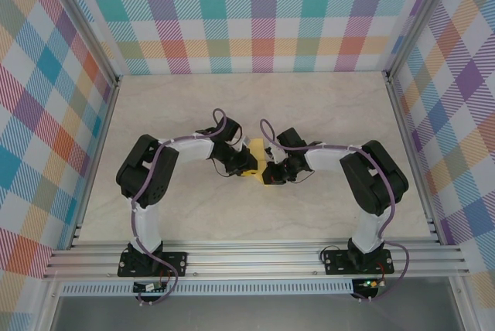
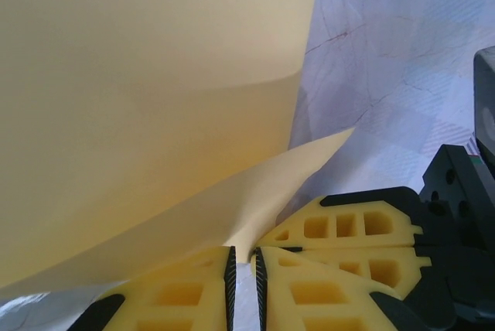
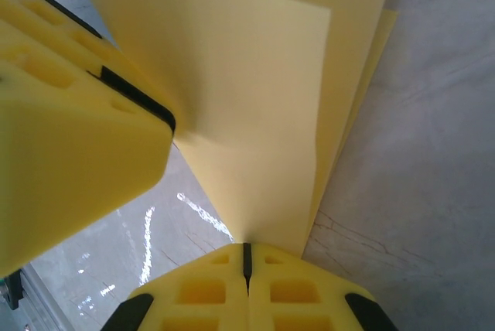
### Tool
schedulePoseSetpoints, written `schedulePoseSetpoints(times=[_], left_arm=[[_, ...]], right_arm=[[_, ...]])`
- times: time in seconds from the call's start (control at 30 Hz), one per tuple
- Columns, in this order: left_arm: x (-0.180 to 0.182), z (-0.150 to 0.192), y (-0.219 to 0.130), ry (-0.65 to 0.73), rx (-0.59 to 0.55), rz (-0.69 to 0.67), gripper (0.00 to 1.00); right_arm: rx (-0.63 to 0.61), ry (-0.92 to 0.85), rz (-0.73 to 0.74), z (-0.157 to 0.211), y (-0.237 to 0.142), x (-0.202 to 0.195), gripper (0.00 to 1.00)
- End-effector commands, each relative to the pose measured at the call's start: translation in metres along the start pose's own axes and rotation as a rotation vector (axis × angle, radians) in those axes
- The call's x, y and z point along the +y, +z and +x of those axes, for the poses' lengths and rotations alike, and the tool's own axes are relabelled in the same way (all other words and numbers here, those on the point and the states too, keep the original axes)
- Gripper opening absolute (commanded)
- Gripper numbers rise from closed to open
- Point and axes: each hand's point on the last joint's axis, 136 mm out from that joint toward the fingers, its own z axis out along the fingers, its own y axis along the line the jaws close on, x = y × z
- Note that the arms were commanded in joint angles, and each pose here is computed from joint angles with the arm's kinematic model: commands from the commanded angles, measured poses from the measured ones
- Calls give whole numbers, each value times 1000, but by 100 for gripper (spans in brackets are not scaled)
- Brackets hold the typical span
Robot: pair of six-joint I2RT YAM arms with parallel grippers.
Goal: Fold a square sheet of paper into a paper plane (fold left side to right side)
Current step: Third fold the triangle at the center of the table.
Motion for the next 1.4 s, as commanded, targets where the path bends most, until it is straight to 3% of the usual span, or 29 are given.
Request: schedulePoseSetpoints(times=[0.0, 0.53, 0.7, 1.37], left_arm=[[-6, 5, 9, 10, 30, 11, 16], [54, 10, 15, 25, 30, -223, 12], [69, -2, 5, 20, -9, -262, 10], [118, -54, -49, -54, -139, -264, 9]], right_arm=[[79, 56, 72, 21, 10, -24, 0], [104, 67, 130, 29, 9, -35, 0], [113, 69, 140, 32, 8, -37, 0], [123, 83, 147, 35, 10, -40, 0]])
